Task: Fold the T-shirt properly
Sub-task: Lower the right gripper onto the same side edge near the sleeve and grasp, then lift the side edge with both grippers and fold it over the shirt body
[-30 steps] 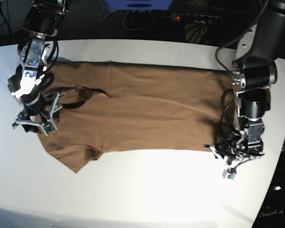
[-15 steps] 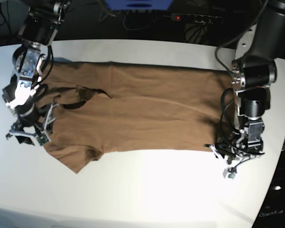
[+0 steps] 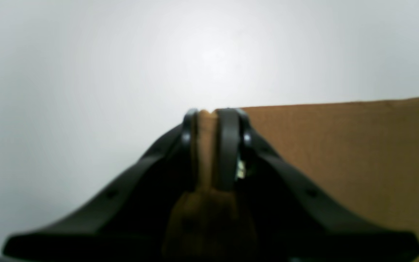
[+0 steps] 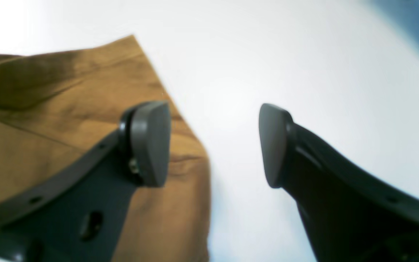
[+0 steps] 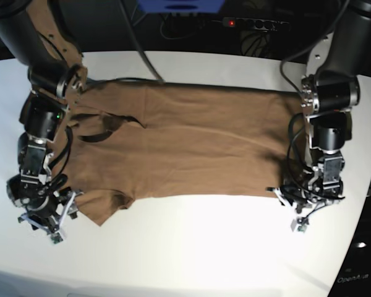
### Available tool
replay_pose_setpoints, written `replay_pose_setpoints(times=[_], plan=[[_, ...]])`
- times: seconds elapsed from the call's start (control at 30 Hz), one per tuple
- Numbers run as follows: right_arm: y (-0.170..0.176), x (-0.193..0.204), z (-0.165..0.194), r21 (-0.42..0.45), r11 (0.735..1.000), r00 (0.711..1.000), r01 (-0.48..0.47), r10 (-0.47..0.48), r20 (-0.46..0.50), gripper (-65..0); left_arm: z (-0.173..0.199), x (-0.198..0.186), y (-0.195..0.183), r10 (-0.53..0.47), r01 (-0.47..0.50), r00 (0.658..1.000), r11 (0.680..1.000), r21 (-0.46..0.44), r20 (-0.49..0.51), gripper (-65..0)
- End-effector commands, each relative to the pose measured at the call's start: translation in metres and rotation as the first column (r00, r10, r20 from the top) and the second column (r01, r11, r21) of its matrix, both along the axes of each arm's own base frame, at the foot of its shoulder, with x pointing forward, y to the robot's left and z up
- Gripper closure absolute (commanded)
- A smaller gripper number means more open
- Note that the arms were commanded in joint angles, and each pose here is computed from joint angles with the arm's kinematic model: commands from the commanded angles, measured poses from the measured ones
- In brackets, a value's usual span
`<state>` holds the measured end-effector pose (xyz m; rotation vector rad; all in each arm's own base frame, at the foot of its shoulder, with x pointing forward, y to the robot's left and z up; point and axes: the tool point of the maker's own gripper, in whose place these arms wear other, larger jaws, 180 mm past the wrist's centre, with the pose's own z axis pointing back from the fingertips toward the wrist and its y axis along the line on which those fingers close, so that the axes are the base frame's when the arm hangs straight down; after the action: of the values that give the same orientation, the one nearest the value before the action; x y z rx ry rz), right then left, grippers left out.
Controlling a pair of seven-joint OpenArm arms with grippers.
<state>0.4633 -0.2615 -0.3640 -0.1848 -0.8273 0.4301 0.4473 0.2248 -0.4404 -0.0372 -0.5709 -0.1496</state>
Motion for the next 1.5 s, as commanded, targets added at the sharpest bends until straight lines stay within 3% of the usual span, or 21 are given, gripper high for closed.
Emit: replay_pose_setpoints(times=[0.0,0.2,0.53,0.87,1.33,1.4,1.47], plan=[[-0.005,0.02,0.024,0.032,0.999,0.998,0.015,-0.017,0.062,-38.4,-0.004,-0.007,0.003,-0.006,0.008,0.999,1.0,0.029,-0.052,-8.8],[-0.012,0.028,0.005,0.139,0.989,0.999,0.044,-0.039,-0.035,-38.4,-0.005,-0.007,0.002,-0.01,0.011,0.998,1.0,0.029,-0.054,-8.8],[-0.053,0.002,-0.013,0.101,0.99,0.992,0.097,-0.088,-0.089,-38.4,-0.005,-0.007,0.001,-0.011,0.013,0.999,0.999,0.031,-0.05,-8.8],[-0.049,-0.018,-0.039,0.105,0.99,0.988,0.092,-0.078,-0.13,-38.4,-0.005,-0.006,-0.003,-0.017,0.019,0.999,0.999,0.027,-0.048,-8.8],[-0.029,-0.015,-0.044,0.134,0.989,0.991,0.068,-0.051,-0.122,-37.7,-0.005,-0.006,-0.003,-0.019,0.02,0.999,0.999,0.028,-0.049,-8.8],[-0.028,-0.016,-0.045,0.135,0.989,0.991,0.067,-0.05,-0.123,-34.2,-0.005,-0.006,-0.003,-0.019,0.02,0.999,0.999,0.028,-0.049,-8.8],[-0.027,-0.016,-0.045,0.137,0.988,0.991,0.066,-0.049,-0.123,-26.8,-0.005,-0.006,-0.003,-0.019,0.02,0.999,0.999,0.028,-0.049,-8.8]])
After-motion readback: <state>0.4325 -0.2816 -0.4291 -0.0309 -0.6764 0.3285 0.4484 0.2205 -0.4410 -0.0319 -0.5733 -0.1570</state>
